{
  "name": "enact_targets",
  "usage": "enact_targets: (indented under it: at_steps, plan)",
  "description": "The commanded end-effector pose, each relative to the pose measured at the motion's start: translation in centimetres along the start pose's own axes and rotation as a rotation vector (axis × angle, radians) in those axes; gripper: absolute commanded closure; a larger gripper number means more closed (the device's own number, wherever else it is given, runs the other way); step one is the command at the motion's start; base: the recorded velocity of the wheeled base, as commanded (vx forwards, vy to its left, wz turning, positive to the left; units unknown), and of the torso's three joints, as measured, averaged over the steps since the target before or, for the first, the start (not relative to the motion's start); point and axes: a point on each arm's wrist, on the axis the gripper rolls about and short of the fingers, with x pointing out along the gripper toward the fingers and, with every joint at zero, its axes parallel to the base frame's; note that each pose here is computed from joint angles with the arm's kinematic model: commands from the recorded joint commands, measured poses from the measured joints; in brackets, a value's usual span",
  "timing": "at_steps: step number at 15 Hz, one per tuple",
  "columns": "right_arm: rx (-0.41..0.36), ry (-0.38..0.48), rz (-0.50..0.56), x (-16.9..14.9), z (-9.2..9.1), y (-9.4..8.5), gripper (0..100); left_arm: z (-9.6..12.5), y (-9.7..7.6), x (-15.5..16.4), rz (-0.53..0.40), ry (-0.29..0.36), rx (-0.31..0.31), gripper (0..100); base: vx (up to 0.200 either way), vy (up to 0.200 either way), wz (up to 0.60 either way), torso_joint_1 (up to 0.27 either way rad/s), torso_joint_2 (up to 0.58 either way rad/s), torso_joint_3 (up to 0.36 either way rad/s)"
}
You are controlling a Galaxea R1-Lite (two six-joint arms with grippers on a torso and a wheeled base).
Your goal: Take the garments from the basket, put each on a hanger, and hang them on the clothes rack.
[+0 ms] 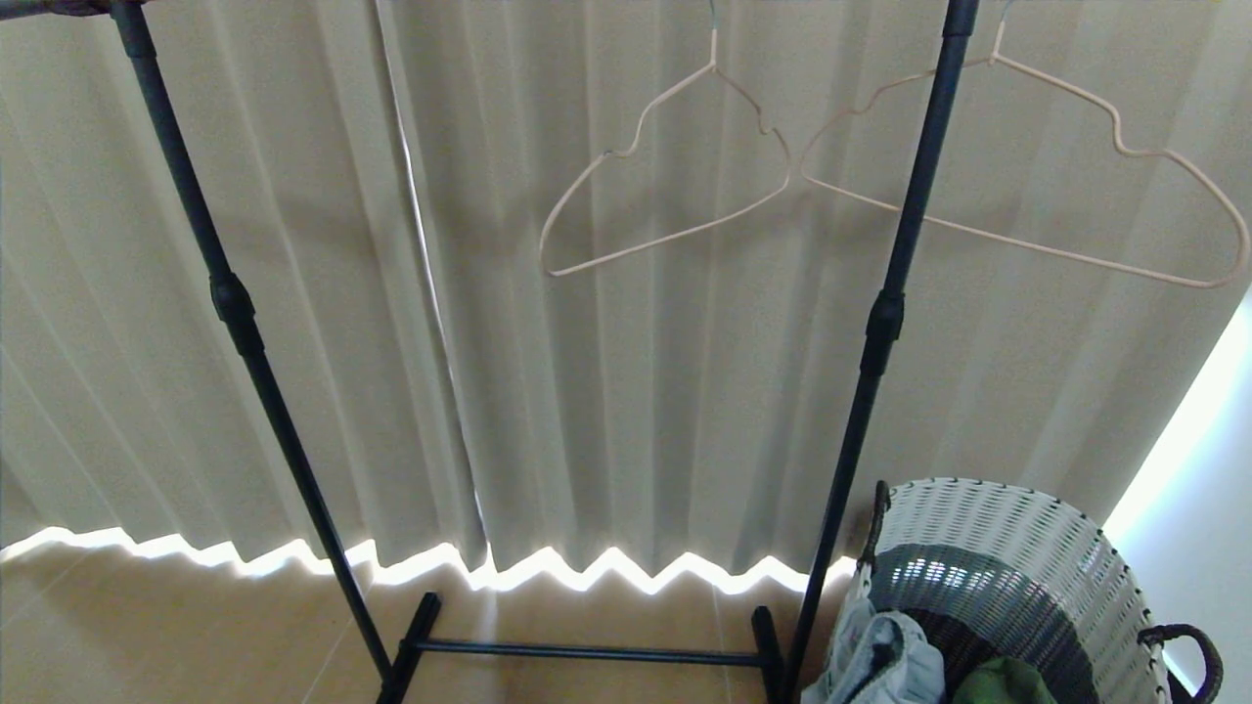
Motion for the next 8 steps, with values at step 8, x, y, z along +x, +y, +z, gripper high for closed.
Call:
enact_targets:
  at_steps: [8]
  plan:
    - [-0.313,0.670,0.079,11.6,2.8,-0.2,0,0.0,0.0,0.0,0.000,-0.003,-0.020,0,0.000,0.000,0.00,0.000,0.00,0.000]
